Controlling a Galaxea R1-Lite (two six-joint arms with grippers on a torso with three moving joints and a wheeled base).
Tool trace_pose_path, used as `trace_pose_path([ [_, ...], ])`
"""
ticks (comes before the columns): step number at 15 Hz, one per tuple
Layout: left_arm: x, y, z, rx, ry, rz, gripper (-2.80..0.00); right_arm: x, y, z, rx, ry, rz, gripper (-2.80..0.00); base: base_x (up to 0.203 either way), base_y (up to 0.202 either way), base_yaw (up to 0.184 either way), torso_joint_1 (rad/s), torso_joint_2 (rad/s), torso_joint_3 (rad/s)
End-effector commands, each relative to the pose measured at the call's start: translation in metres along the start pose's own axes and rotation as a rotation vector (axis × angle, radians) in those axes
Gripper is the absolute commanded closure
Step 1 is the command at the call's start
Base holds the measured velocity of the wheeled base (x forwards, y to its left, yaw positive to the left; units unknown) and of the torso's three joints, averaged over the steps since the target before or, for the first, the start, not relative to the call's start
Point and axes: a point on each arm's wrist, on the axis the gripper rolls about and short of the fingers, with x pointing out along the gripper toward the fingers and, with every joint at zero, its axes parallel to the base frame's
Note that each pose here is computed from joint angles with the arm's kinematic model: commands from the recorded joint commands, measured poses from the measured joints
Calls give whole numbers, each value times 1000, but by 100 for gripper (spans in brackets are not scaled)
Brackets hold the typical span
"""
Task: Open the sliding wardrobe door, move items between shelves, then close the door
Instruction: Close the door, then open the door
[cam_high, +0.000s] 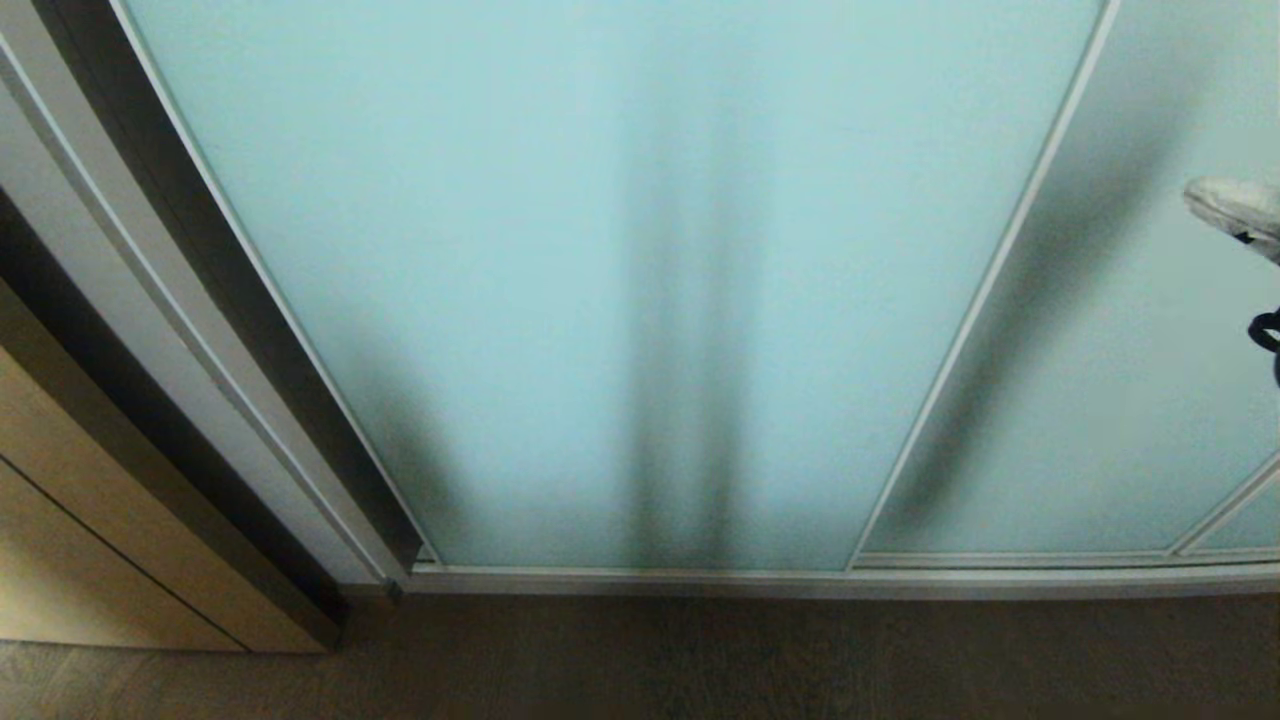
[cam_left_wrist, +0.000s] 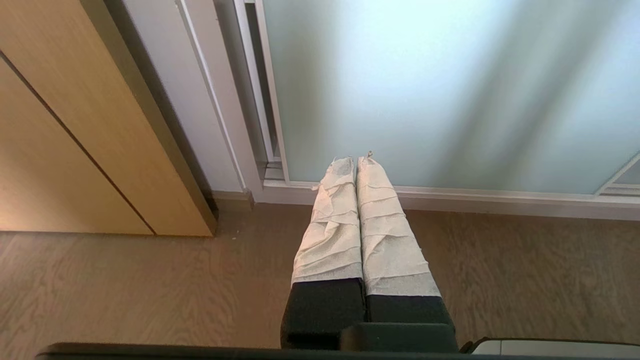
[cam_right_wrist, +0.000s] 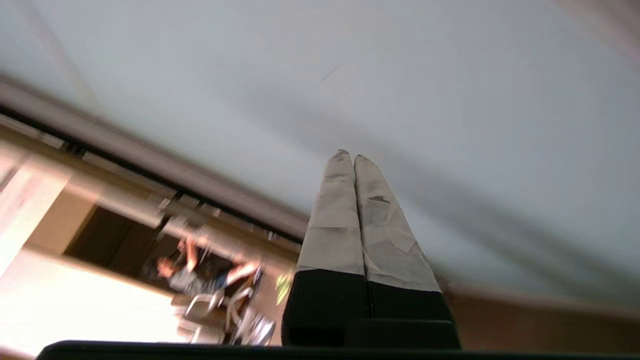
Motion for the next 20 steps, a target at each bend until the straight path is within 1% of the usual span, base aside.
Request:
trace_pose_path([
  [1, 0, 0, 0, 0, 2, 1, 0, -33, 59, -22, -54, 23, 59, 0, 0, 0, 0, 0, 0, 0],
  [3, 0, 0, 0, 0, 3, 1, 0, -56, 84, -42, -75, 46, 76, 0, 0, 0, 0, 0, 0, 0],
  [6, 0, 0, 0, 0, 2, 2, 0, -90, 112, -75, -134, 65, 69, 0, 0, 0, 0, 0, 0, 0],
  [8, 0, 0, 0, 0, 2, 1, 0, -111, 124, -98, -178, 110, 67, 0, 0, 0, 0, 0, 0, 0],
  [9, 0, 0, 0, 0, 3, 1, 0, -123, 127, -111, -203, 139, 51, 0, 0, 0, 0, 0, 0, 0],
  [10, 0, 0, 0, 0, 1, 2, 0, -134, 126, -122, -266, 162, 21, 0, 0, 0, 0, 0, 0, 0],
  [11, 0, 0, 0, 0, 3, 1, 0, -144, 122, -133, -346, 167, -31, 0, 0, 0, 0, 0, 0, 0],
  [12, 0, 0, 0, 0, 0, 1, 0, -154, 115, -144, -430, 165, -102, 0, 0, 0, 0, 0, 0, 0],
  [13, 0, 0, 0, 0, 1, 2, 0, -165, 107, -153, -510, 140, -211, 0, 0, 0, 0, 0, 0, 0],
  [14, 0, 0, 0, 0, 0, 2, 0, -173, 98, -162, -556, 151, -288, 0, 0, 0, 0, 0, 0, 0],
  [15, 0, 0, 0, 0, 2, 1, 0, -178, 93, -167, -596, 122, -353, 0, 0, 0, 0, 0, 0, 0],
  [16, 0, 0, 0, 0, 3, 1, 0, -187, 86, -173, -662, 38, -478, 0, 0, 0, 0, 0, 0, 0],
  [17, 0, 0, 0, 0, 2, 2, 0, -195, 77, -180, -718, -21, -596, 0, 0, 0, 0, 0, 0, 0],
  [18, 0, 0, 0, 0, 2, 1, 0, -200, 67, -185, -770, -54, -685, 0, 0, 0, 0, 0, 0, 0],
  [19, 0, 0, 0, 0, 1, 2, 0, -201, 55, -189, -788, -59, -724, 0, 0, 0, 0, 0, 0, 0],
  [20, 0, 0, 0, 0, 0, 1, 0, -205, 44, -196, -816, -50, -720, 0, 0, 0, 0, 0, 0, 0],
])
